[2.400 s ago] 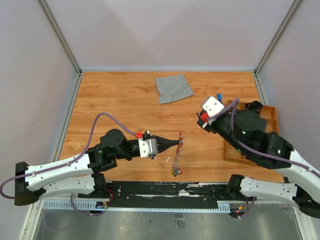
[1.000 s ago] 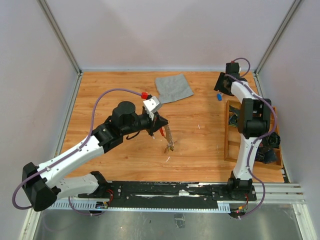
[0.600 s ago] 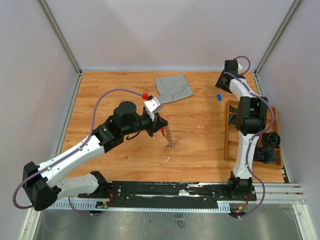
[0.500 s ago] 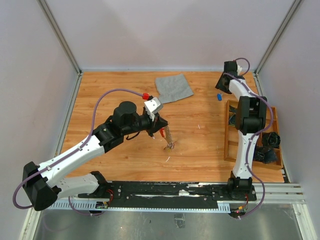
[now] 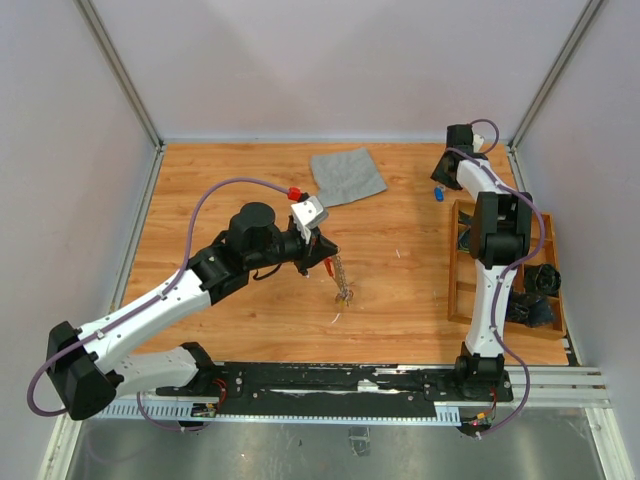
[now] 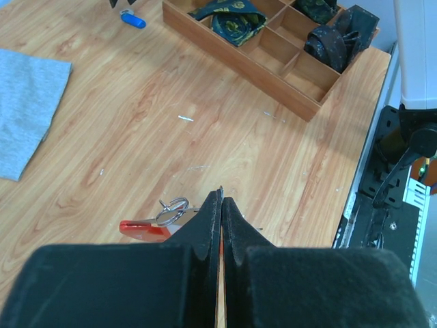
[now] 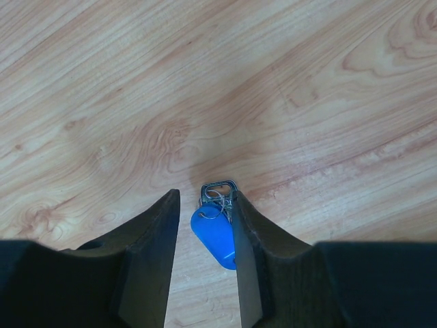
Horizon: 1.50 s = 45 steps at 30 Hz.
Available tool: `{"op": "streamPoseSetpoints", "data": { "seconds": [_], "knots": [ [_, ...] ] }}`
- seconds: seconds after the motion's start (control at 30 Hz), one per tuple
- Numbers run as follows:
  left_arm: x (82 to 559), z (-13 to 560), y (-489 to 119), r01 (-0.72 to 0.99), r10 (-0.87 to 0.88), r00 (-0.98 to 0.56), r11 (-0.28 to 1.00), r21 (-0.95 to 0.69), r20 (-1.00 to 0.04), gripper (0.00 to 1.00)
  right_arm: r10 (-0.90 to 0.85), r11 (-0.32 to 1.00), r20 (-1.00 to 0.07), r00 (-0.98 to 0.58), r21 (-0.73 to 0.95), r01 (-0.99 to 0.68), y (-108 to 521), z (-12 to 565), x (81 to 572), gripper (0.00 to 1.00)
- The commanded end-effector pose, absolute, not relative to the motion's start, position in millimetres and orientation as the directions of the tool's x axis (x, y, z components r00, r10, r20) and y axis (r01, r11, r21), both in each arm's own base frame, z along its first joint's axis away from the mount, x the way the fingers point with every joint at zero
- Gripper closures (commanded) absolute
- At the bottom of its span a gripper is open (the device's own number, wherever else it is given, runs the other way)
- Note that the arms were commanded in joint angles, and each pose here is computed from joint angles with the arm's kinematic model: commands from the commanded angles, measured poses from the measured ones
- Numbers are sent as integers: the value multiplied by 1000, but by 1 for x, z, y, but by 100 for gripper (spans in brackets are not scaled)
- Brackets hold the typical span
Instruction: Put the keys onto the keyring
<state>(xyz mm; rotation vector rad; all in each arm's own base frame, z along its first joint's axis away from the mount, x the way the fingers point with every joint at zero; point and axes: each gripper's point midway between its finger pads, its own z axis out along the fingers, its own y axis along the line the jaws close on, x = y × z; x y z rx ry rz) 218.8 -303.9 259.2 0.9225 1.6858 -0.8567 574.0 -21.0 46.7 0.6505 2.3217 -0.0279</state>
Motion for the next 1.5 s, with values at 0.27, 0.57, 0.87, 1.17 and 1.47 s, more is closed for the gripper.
{"op": "streamPoseSetpoints", "data": {
  "seconds": [0.27, 0.57, 0.87, 1.17, 1.47],
  "knots": [
    [218, 273, -308, 892, 138, -196, 436, -118, -971, 99, 492, 843, -606, -624, 152, 517, -29, 26, 563, 59],
    [217, 277, -307, 890, 127, -200, 438, -126, -972, 99, 505, 841, -579, -640, 162, 517, -24, 16, 560, 64],
    [216, 278, -305, 889, 124, -203, 440, -130, -971, 99, 509, 845, -564, -651, 180, 504, -19, 17, 558, 80],
    [216, 281, -303, 884, 114, -202, 448, -131, -973, 99, 454, 888, -581, -676, 231, 398, -5, 38, 558, 94],
    [223, 290, -288, 834, 61, -198, 534, -136, -978, 99, 325, 940, -627, -708, 294, 171, 28, 78, 532, 99]
  ]
}}
